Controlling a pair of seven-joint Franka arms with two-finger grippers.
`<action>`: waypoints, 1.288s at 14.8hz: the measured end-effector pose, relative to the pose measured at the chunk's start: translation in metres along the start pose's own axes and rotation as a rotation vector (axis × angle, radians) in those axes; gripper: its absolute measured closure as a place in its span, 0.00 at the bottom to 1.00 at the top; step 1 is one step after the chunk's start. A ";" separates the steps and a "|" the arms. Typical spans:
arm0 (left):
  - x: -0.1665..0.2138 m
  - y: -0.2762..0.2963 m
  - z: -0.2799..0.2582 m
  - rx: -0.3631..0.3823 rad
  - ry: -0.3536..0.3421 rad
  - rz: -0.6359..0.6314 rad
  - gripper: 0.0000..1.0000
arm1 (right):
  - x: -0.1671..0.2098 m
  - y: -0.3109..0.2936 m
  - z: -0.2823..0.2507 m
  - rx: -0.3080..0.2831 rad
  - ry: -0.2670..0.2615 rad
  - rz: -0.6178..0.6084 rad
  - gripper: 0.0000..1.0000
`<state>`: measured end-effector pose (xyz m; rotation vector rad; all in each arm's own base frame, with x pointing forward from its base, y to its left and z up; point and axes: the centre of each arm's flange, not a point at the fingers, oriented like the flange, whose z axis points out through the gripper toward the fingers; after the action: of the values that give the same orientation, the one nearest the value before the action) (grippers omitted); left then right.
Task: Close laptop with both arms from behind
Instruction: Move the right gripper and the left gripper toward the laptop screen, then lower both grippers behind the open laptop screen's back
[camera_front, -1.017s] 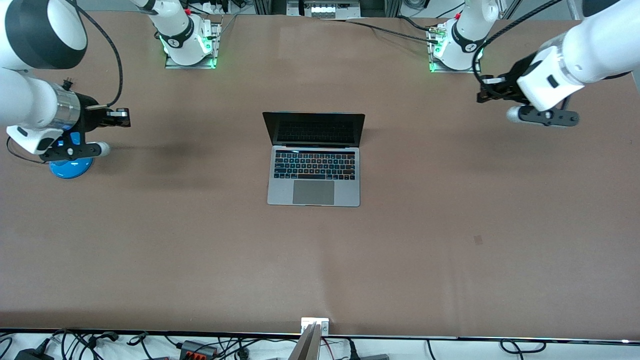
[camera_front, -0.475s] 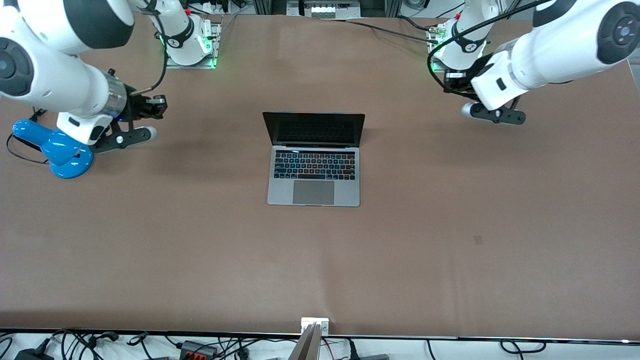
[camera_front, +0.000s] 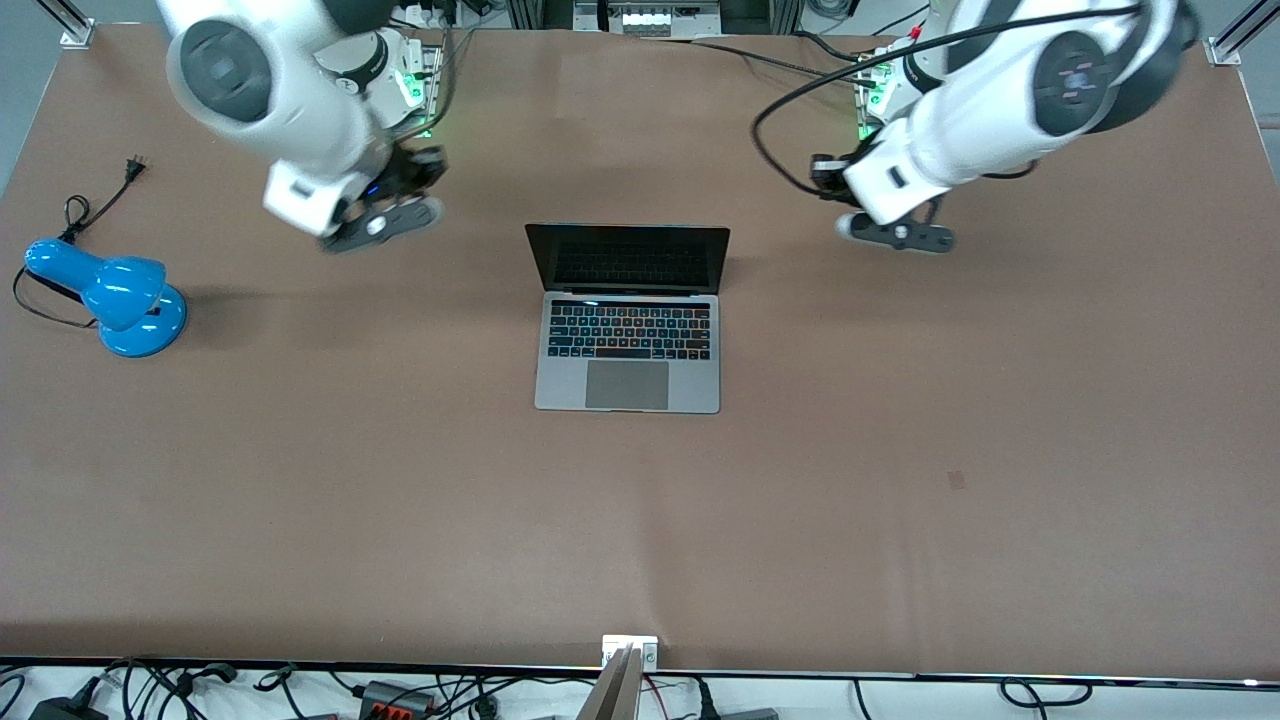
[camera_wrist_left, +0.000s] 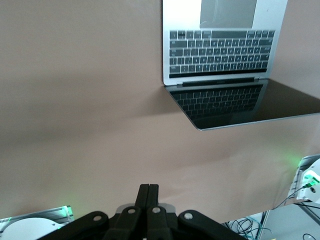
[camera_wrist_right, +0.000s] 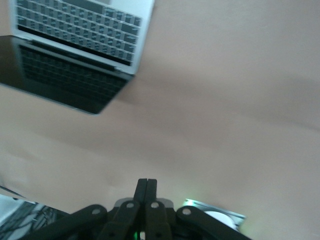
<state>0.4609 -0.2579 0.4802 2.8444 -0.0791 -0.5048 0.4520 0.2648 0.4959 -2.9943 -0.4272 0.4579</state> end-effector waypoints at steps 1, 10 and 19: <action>-0.002 0.004 0.009 0.007 -0.007 0.003 0.99 | -0.004 -0.001 0.006 0.009 0.012 0.017 0.99; -0.007 0.014 0.068 0.003 0.006 0.001 0.99 | -0.017 -0.066 0.078 0.002 0.072 0.158 0.99; -0.012 0.033 0.118 -0.002 0.068 0.033 0.99 | -0.029 -0.095 0.129 0.021 0.159 0.217 0.99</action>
<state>0.4090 -0.3162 0.3854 2.8503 -0.1124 -0.4003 0.3619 0.3524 0.3926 -3.0392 -0.0839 0.2334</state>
